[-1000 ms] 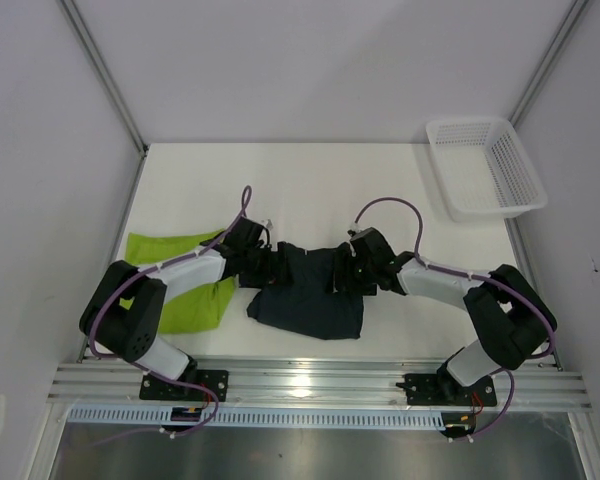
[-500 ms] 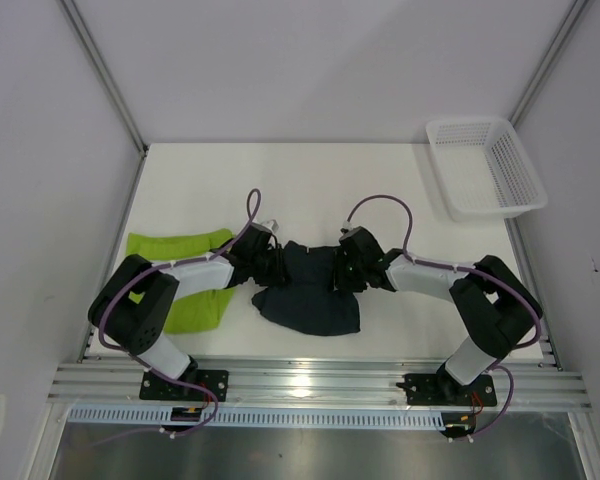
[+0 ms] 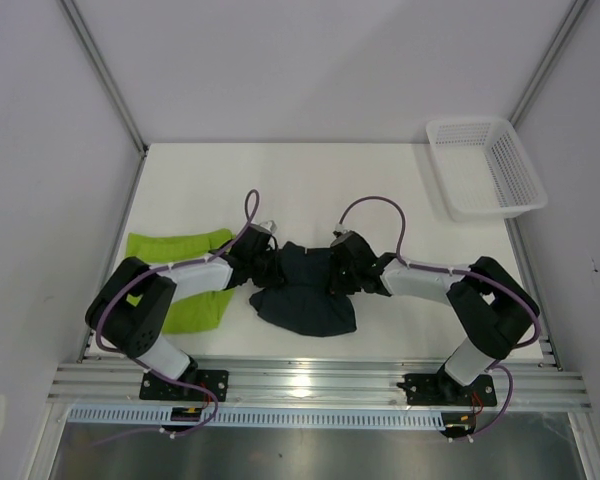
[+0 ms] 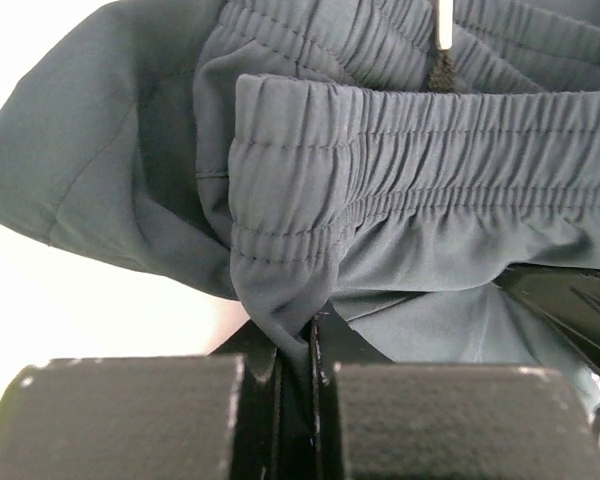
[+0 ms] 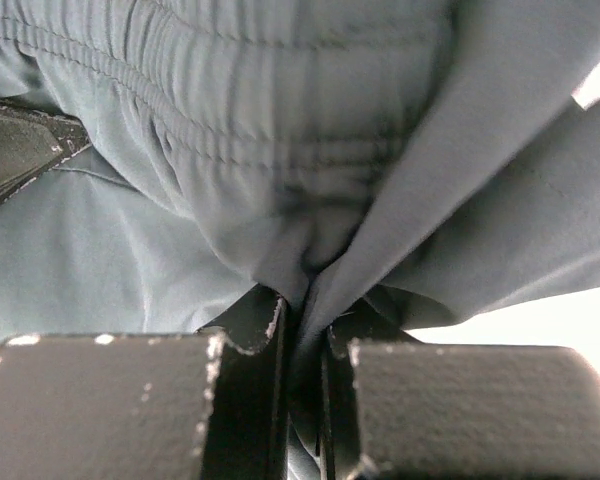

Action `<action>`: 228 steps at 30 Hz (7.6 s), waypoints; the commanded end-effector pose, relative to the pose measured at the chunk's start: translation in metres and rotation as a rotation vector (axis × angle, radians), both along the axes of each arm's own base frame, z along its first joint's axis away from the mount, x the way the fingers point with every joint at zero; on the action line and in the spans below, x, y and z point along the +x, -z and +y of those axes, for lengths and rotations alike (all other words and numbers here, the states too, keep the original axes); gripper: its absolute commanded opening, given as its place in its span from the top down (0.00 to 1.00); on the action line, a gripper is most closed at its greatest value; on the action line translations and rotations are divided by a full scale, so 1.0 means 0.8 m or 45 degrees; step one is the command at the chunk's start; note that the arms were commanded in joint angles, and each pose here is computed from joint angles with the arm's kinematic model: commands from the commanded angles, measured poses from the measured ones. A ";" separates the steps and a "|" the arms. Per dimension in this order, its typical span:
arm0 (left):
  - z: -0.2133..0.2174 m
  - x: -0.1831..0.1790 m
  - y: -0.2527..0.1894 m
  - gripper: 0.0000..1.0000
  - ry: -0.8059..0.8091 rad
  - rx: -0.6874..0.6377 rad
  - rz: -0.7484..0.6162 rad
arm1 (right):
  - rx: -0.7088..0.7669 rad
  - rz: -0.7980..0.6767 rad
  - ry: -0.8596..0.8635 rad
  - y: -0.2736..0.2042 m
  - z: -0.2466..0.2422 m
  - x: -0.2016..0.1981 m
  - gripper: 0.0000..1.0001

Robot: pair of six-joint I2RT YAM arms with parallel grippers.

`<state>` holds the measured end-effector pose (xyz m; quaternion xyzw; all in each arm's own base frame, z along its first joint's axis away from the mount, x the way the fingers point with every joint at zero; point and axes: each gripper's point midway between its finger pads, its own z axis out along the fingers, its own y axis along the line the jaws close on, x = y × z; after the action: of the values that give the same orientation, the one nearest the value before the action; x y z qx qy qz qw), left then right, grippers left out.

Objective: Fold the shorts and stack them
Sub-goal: Neatly place the folded shorts to the corner

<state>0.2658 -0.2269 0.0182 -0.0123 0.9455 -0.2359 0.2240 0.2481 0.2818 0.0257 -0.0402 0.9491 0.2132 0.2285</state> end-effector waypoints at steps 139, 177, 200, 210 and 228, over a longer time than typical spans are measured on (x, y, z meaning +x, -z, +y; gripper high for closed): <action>0.391 0.061 -0.086 0.31 -1.305 -0.726 -0.469 | 0.903 0.351 -0.481 -0.035 0.387 0.005 1.00; 0.361 0.034 -0.207 0.05 -1.097 -0.639 -0.731 | 1.036 0.120 -0.266 -0.089 0.425 0.099 1.00; 0.326 0.005 -0.334 0.01 -0.887 -0.376 -0.958 | 0.801 -0.611 -0.459 -0.320 0.287 0.112 0.02; 0.241 0.016 -0.340 0.01 -0.609 -0.244 -1.040 | 0.274 -1.023 -0.146 -0.335 0.044 0.059 0.01; 0.174 -0.022 -0.194 0.01 -0.455 -0.094 -1.055 | -0.114 -1.123 0.489 -0.214 -0.203 0.009 0.01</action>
<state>0.2462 -0.1009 0.1704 -0.0916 0.7708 -0.2436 0.5815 0.2510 0.1499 0.2015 -0.0188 0.7730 0.1387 0.6188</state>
